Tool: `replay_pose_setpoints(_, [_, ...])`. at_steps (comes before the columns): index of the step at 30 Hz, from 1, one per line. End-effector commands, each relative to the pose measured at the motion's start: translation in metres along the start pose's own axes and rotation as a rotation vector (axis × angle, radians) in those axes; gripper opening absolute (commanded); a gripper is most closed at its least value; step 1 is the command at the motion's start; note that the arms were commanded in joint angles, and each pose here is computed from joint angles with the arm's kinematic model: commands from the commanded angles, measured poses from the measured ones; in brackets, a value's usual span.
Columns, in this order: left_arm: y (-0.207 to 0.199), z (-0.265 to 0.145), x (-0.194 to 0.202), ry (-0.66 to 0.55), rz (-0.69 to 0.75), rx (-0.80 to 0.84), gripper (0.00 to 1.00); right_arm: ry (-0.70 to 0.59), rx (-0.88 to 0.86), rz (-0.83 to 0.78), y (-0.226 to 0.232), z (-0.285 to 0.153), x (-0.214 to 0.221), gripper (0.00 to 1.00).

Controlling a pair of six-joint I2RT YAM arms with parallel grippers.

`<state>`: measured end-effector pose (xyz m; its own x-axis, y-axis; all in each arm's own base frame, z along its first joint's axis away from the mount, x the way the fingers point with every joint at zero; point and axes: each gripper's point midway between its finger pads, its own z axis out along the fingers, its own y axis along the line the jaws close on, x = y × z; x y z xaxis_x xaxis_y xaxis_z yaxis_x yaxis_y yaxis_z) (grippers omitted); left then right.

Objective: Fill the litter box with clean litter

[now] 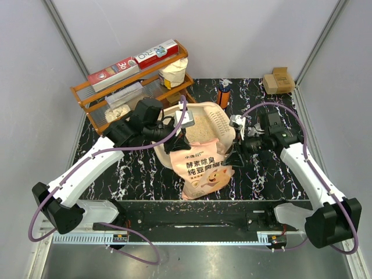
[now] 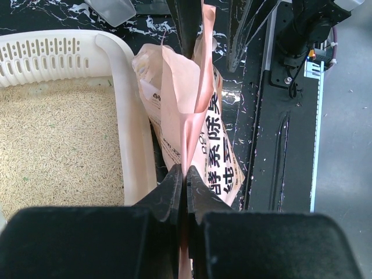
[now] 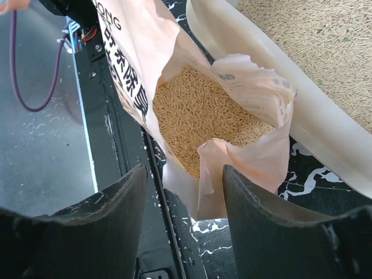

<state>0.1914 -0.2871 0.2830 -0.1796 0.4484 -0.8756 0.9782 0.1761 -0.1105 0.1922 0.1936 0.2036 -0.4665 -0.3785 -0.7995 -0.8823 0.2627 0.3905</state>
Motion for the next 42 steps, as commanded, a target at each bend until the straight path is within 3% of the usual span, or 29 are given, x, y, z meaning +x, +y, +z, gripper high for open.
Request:
replay_pose_setpoints(1, [0.001,-0.014,-0.056,-0.161,0.133,-0.017,0.0,-0.062,0.058,-0.064,-0.01,0.0,-0.011,0.57])
replay_pose_setpoints(3, [0.001,-0.014,-0.055,-0.16,0.132,-0.016,0.0,-0.072,0.067,-0.058,-0.012,0.0,-0.012,0.52])
replay_pose_setpoints(8, [0.001,-0.016,-0.057,-0.16,0.143,-0.022,0.0,-0.116,0.113,-0.058,-0.02,0.001,-0.02,0.23])
replay_pose_setpoints(11, [-0.001,-0.023,-0.065,-0.165,0.177,-0.024,0.25,-0.135,0.152,-0.064,-0.024,-0.001,-0.023,0.12])
replay_pose_setpoints(13, [-0.004,-0.033,-0.076,-0.182,0.216,-0.037,0.48,-0.144,0.176,-0.075,-0.024,-0.004,-0.023,0.1])
replay_pose_setpoints(14, [-0.004,-0.043,-0.091,-0.212,0.247,-0.064,0.54,-0.146,0.182,-0.07,-0.024,-0.004,-0.022,0.1])
replay_pose_setpoints(16, [0.0,-0.052,-0.104,-0.234,0.28,-0.105,0.62,-0.146,0.183,-0.07,-0.023,-0.004,-0.02,0.08])
replay_pose_setpoints(20, [0.044,-0.055,-0.11,-0.208,0.279,-0.266,0.68,-0.141,0.187,-0.063,-0.022,-0.004,-0.014,0.06])
replay_pose_setpoints(25, [0.114,-0.017,-0.073,-0.109,0.157,-0.352,0.65,-0.153,0.203,-0.078,-0.023,-0.006,-0.017,0.06])
replay_pose_setpoints(28, [0.129,0.012,-0.061,-0.061,0.11,-0.292,0.54,-0.159,0.22,-0.102,-0.023,-0.008,-0.02,0.07])
replay_pose_setpoints(33, [0.133,0.049,-0.033,-0.003,0.075,-0.19,0.35,-0.169,0.235,-0.106,-0.023,-0.01,-0.022,0.07])
replay_pose_setpoints(42, [0.082,0.107,-0.005,0.022,0.037,0.148,0.24,-0.197,0.233,-0.076,-0.024,-0.01,-0.029,0.07])
